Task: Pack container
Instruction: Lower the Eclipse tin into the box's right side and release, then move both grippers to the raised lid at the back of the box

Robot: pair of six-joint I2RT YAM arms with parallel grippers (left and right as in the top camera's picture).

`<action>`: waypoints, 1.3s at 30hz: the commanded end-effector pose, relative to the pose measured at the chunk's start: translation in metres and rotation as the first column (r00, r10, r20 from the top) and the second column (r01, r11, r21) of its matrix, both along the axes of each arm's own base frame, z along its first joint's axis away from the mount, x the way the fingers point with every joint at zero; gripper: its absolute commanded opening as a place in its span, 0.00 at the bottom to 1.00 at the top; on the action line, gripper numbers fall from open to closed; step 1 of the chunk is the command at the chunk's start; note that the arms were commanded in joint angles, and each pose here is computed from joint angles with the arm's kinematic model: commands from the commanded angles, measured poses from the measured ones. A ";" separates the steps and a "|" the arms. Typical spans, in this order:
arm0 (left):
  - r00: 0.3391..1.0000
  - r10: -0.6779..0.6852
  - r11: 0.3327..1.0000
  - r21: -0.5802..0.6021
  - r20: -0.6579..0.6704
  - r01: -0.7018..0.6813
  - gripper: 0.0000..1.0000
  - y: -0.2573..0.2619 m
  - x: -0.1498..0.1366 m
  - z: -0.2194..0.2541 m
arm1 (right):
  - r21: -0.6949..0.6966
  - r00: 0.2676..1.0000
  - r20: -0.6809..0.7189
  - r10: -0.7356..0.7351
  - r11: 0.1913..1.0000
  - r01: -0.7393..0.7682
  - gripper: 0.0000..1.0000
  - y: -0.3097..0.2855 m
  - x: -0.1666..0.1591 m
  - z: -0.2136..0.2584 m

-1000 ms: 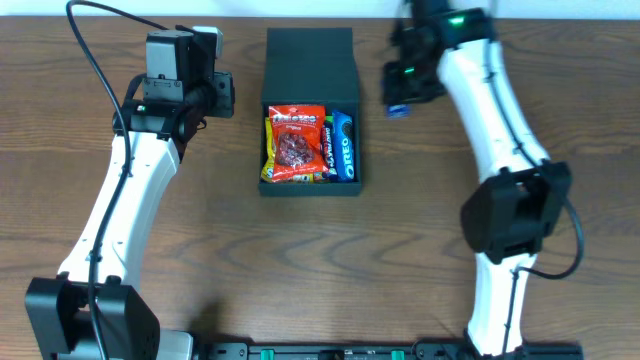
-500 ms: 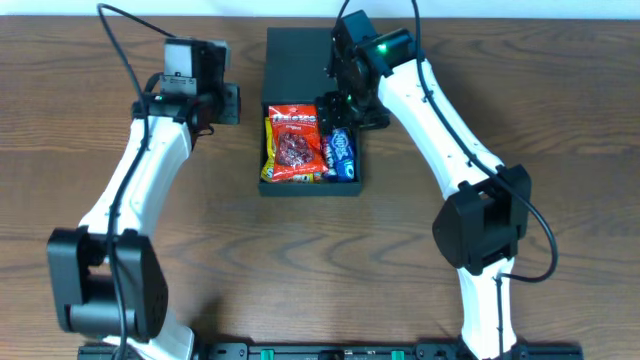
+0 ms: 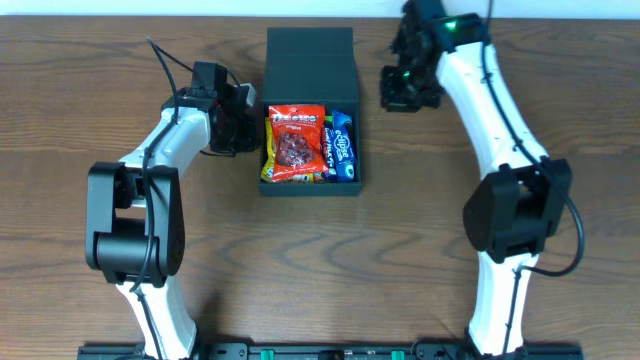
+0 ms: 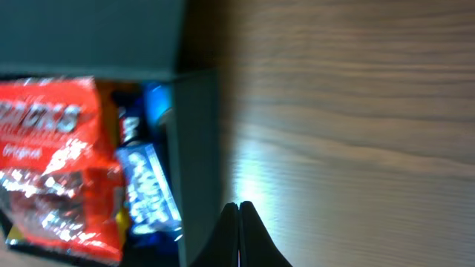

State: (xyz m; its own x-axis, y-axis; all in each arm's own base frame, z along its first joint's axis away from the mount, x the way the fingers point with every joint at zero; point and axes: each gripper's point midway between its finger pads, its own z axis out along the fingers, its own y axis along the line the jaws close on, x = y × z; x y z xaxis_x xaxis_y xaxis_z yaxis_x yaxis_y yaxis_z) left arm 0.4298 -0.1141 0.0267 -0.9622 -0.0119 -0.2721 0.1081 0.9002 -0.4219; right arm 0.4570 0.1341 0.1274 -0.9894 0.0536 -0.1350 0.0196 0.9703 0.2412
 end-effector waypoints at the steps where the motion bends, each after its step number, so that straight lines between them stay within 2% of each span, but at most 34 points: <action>1: 0.999 -0.052 0.991 -0.127 -0.006 0.051 0.06 -0.027 -0.003 0.006 | -0.025 1.000 0.000 -0.022 0.999 0.022 0.01 -0.020 0.004 -0.005; 8: 0.989 -0.141 0.980 -0.139 0.037 0.145 0.06 -0.073 -0.010 0.011 | -0.059 0.997 -0.055 -0.056 0.997 0.053 0.02 -0.039 -0.004 -0.045; 11: 0.990 -0.139 0.982 -0.127 0.022 0.141 0.06 -0.084 -0.014 0.009 | -0.061 0.997 -0.060 -0.057 0.997 0.053 0.01 -0.040 -0.006 -0.062; 15: 0.998 -0.070 0.995 -0.071 0.007 0.070 0.06 -0.074 -0.009 0.004 | -0.049 0.997 0.010 -0.076 0.996 0.077 0.01 -0.046 0.013 -0.067; 21: 0.999 0.030 0.995 -0.093 0.034 -0.027 0.06 -0.042 0.013 0.008 | -0.016 0.991 0.049 -0.125 0.992 0.126 0.01 -0.064 0.028 -0.068; 25: 0.993 0.110 0.987 -0.122 0.053 -0.103 0.06 -0.020 0.029 0.013 | 0.105 0.994 -0.056 -0.091 0.990 0.097 0.01 -0.041 0.004 -0.079; 32: 0.990 0.129 0.984 -0.129 0.059 -0.121 0.06 -0.011 0.033 0.014 | 0.153 0.971 -0.234 0.054 0.988 -0.018 0.01 -0.003 -0.053 -0.088; 35: 0.990 0.129 0.984 -0.128 0.061 -0.120 0.06 -0.011 0.033 0.014 | 0.138 0.965 -0.253 0.074 0.990 -0.039 0.01 0.000 -0.060 -0.089; 39: 0.988 0.129 0.985 -0.127 0.088 -0.118 0.06 -0.010 0.038 0.017 | 0.122 0.974 -0.224 0.035 0.992 -0.007 0.01 -0.011 -0.049 -0.090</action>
State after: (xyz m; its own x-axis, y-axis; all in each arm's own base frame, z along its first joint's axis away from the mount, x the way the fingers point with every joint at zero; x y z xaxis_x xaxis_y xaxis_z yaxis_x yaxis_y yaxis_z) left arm 0.4653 -0.1242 0.0466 -0.9217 -0.1583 -0.3541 0.0533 0.8526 -0.5199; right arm 0.4043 0.1231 0.0408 -0.9942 0.0327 0.1023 0.0644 0.9437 0.3245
